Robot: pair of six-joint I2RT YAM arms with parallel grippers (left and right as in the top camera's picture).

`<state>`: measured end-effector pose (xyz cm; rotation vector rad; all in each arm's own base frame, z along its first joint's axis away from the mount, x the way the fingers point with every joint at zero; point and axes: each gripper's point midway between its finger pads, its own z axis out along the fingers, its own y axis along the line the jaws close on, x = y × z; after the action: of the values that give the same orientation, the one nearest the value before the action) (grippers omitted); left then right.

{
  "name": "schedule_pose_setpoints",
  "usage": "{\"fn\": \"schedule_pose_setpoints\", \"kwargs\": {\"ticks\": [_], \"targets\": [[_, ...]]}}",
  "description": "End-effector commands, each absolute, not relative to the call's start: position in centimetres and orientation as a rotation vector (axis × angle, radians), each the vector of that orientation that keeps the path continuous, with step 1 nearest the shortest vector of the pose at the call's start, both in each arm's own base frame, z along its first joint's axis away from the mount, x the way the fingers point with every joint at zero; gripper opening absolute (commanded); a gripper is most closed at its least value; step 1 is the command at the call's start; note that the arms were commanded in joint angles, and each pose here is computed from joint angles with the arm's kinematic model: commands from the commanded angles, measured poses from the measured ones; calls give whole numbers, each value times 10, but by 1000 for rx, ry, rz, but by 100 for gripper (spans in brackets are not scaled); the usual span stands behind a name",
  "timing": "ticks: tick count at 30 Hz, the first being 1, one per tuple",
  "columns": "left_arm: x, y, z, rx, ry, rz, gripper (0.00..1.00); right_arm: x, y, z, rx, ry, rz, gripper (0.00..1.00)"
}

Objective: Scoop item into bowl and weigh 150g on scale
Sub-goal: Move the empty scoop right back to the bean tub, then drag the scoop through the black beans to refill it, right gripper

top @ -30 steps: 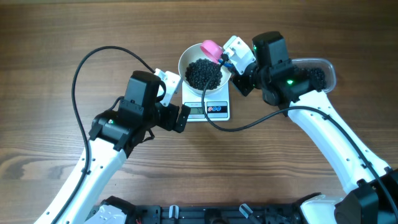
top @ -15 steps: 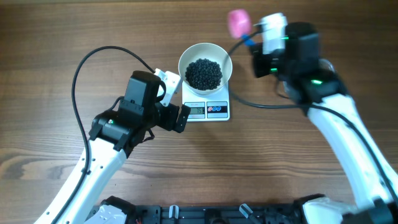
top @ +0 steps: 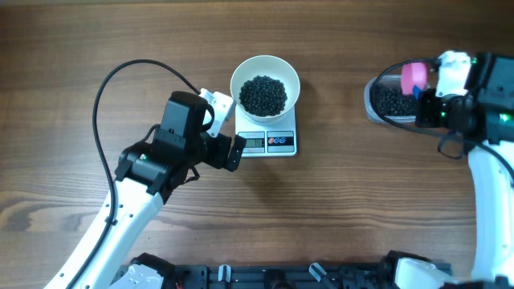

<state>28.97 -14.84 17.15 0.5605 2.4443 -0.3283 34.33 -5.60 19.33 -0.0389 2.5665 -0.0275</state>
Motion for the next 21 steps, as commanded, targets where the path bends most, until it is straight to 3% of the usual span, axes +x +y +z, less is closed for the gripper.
{"fn": "schedule_pose_setpoints", "kwargs": {"ticks": [1,10,21], "targets": [[291,-147,171,548,2446,-326,100,345,-80,163,-54,2678,-184,4],[291,-147,171,548,2446,-326,100,350,-89,122,-41,2795,-214,4],[291,-147,171,548,2446,-326,100,355,-39,97,-109,2827,196,4]]}}
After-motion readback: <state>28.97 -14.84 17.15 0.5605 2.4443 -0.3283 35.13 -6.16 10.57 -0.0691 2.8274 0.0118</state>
